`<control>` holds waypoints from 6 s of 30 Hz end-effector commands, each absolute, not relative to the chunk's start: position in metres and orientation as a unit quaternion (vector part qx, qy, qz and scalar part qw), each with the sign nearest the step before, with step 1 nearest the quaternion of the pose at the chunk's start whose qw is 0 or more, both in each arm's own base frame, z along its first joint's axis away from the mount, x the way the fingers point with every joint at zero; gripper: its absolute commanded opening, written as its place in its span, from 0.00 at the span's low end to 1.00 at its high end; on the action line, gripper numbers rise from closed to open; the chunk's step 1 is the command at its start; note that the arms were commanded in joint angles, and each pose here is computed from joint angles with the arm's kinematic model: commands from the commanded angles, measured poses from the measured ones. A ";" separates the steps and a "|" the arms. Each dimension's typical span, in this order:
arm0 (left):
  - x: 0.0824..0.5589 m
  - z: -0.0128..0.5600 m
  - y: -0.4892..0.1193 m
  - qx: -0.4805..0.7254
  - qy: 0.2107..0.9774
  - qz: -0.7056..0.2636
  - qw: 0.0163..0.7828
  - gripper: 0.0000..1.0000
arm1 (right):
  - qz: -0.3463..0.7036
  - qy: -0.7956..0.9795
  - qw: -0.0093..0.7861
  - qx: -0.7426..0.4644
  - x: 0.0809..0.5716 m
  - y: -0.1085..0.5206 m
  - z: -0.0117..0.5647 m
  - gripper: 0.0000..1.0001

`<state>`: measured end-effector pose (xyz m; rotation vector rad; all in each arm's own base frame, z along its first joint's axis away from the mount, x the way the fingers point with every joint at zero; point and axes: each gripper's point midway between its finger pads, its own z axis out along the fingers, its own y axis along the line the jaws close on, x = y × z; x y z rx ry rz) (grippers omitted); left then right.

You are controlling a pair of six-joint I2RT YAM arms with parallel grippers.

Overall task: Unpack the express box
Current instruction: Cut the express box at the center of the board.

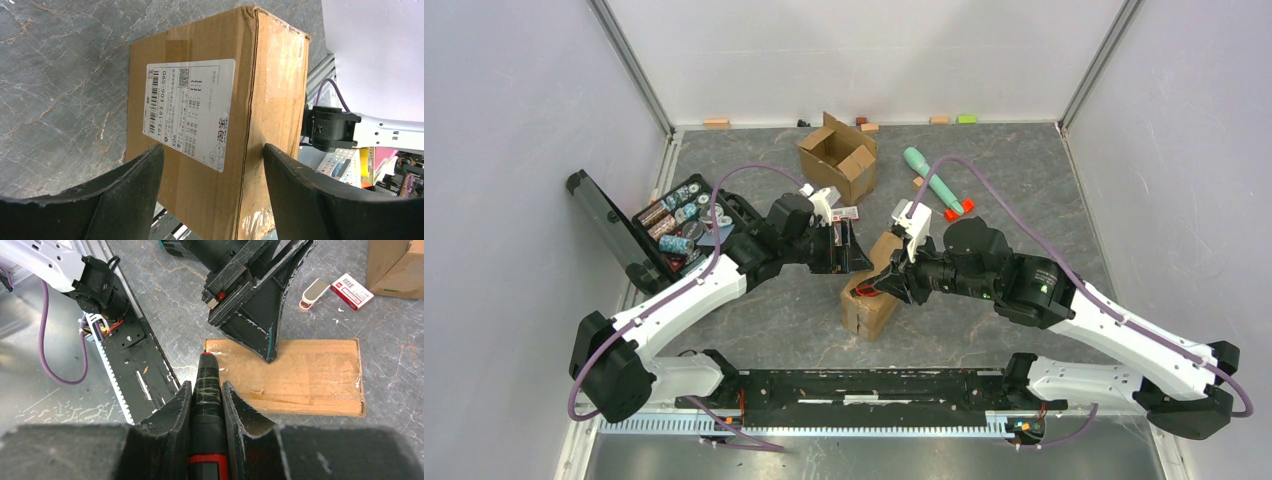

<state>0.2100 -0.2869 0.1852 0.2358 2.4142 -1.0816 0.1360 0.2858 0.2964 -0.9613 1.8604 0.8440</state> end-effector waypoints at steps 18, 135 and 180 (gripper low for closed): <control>0.212 0.194 -0.283 0.078 0.887 -0.381 0.247 0.82 | 0.341 0.751 0.405 -0.395 0.129 0.286 0.290 0.00; 0.255 0.169 -0.336 0.238 0.838 -0.443 0.213 0.83 | 0.267 0.791 0.345 -0.429 0.129 0.242 0.290 0.00; 0.203 0.205 -0.263 0.188 0.895 -0.344 0.213 0.82 | 0.318 0.832 0.361 -0.277 0.167 0.244 0.265 0.00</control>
